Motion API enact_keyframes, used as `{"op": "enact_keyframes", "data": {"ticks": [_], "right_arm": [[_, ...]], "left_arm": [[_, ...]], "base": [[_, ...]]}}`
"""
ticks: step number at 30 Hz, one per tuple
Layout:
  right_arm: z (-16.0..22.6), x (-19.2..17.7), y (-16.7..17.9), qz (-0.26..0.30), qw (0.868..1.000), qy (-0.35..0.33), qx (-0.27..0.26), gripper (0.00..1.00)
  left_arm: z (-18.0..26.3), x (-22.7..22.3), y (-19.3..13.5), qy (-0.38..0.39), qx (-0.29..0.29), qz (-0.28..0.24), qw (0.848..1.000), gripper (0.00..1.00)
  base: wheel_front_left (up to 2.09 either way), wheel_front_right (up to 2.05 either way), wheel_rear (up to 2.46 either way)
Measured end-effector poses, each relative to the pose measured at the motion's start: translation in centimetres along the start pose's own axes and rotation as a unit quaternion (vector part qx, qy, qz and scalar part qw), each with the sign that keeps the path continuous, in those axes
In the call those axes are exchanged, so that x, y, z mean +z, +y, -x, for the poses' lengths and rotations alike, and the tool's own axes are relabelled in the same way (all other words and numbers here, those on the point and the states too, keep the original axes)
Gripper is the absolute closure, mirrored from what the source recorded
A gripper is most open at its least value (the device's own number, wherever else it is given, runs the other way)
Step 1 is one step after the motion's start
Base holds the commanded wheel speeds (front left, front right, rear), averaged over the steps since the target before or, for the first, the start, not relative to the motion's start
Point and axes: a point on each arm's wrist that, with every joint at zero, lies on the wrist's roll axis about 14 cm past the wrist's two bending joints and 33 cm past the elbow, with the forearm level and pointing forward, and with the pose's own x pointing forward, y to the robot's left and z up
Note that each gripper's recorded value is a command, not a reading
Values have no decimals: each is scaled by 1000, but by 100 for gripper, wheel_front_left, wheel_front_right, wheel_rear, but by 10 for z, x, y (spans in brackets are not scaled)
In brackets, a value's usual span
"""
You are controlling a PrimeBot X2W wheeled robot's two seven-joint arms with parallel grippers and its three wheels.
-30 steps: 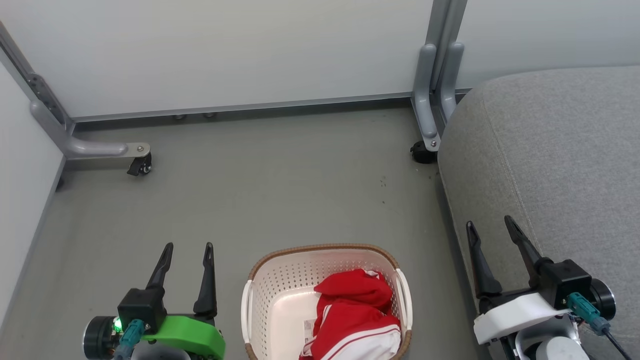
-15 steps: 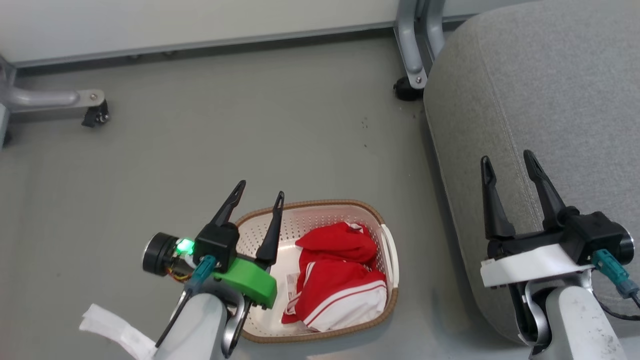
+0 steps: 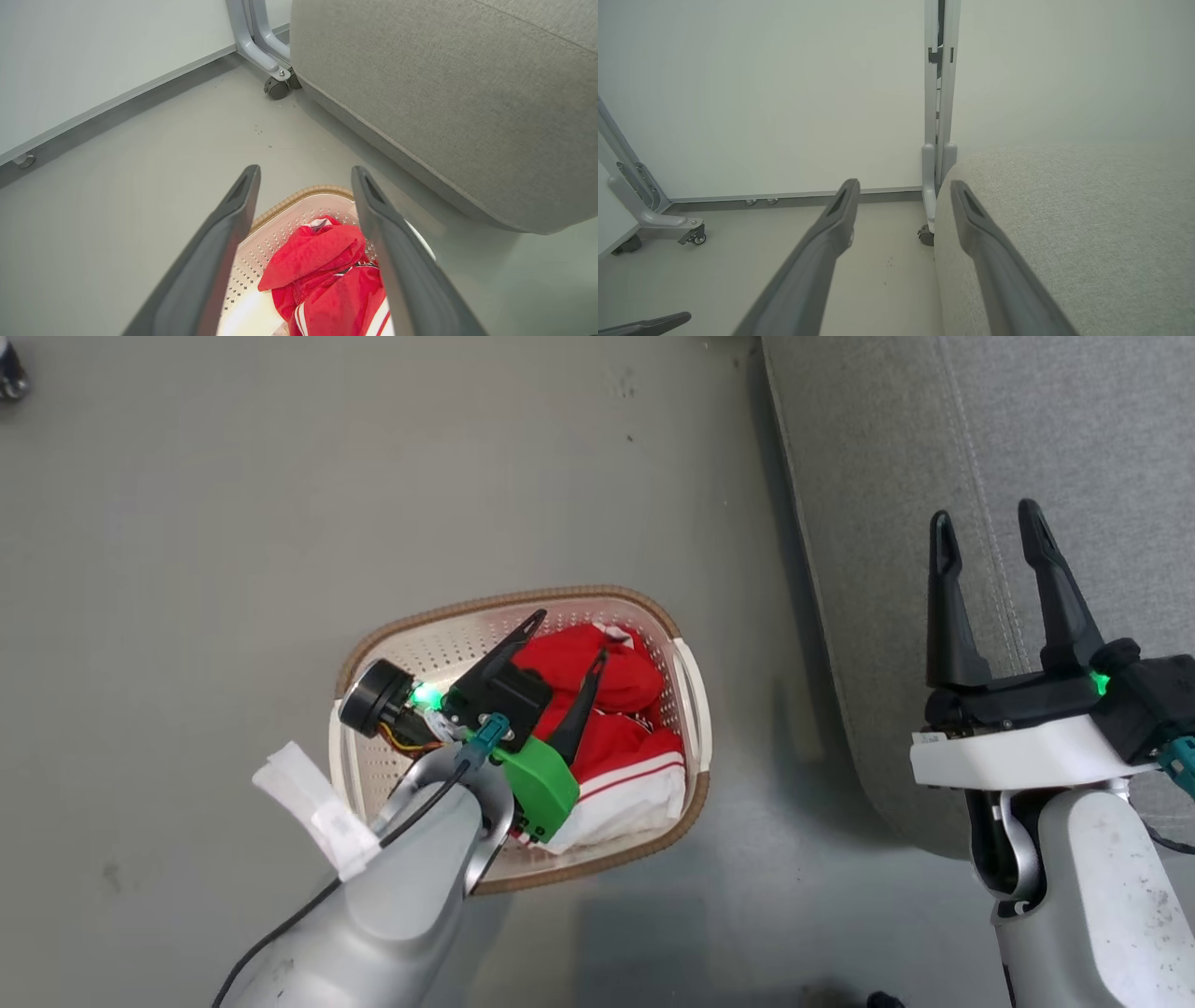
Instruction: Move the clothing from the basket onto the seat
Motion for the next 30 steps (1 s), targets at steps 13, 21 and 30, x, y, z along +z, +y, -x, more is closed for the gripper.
{"op": "enact_keyframes", "data": {"ticks": [13,21,30], "right_arm": [[-28,-62,-10,-8,999,45,-4,0],[-31,-97,-17,-15,997,77,-10,0],[-17,-124,-33,-9,992,119,-31,0]], "left_arm": [[-60,-93,-13,108,-87,-24,990,0],[-81,-158,-27,171,-130,-32,976,0],[-101,-198,-37,192,-156,-50,968,0]], "base": [[0,0,0],[0,0,0],[0,0,0]]}}
